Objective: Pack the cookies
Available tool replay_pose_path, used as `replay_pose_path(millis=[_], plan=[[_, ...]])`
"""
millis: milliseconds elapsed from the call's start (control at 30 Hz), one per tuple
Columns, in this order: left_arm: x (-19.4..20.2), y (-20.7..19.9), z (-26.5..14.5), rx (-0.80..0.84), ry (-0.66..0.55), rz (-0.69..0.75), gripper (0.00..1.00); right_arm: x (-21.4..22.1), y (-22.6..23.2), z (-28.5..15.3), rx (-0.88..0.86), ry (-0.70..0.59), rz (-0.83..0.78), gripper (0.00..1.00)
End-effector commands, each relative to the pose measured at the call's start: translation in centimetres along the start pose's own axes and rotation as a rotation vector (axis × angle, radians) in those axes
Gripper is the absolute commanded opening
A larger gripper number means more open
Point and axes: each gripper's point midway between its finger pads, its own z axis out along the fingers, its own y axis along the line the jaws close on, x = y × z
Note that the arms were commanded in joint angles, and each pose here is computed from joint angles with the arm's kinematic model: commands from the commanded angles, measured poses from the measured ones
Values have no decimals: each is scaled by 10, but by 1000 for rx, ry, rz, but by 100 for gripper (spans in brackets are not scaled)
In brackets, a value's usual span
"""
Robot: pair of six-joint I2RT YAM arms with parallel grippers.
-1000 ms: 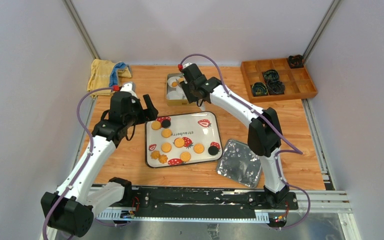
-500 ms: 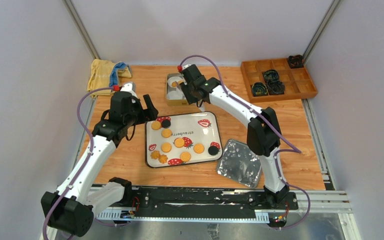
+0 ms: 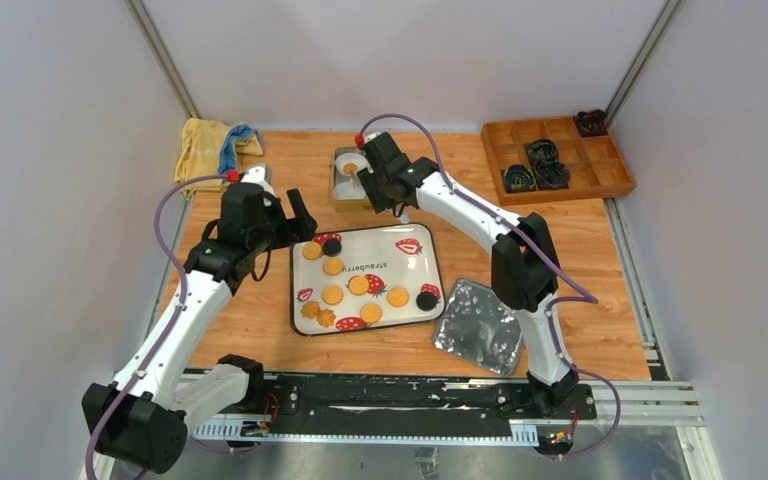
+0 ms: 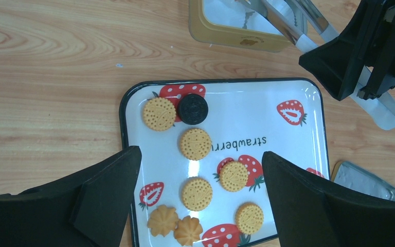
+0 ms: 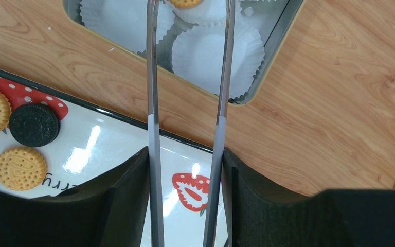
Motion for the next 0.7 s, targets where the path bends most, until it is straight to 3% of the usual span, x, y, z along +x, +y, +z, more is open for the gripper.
replay_pose_path(millis=[0, 200, 433, 667], plan=[[-4, -5, -3, 22, -1, 9, 94, 6, -10, 6, 41, 21, 7, 53], [-7, -7, -6, 28, -13, 9, 94, -1, -11, -11, 37, -8, 36, 51], [-12, -9, -7, 35, -26, 5, 94, 1, -7, -70, -11, -67, 78, 51], [-9, -8, -2, 28, -11, -7, 94, 39, 9, -123, -56, -77, 45, 51]])
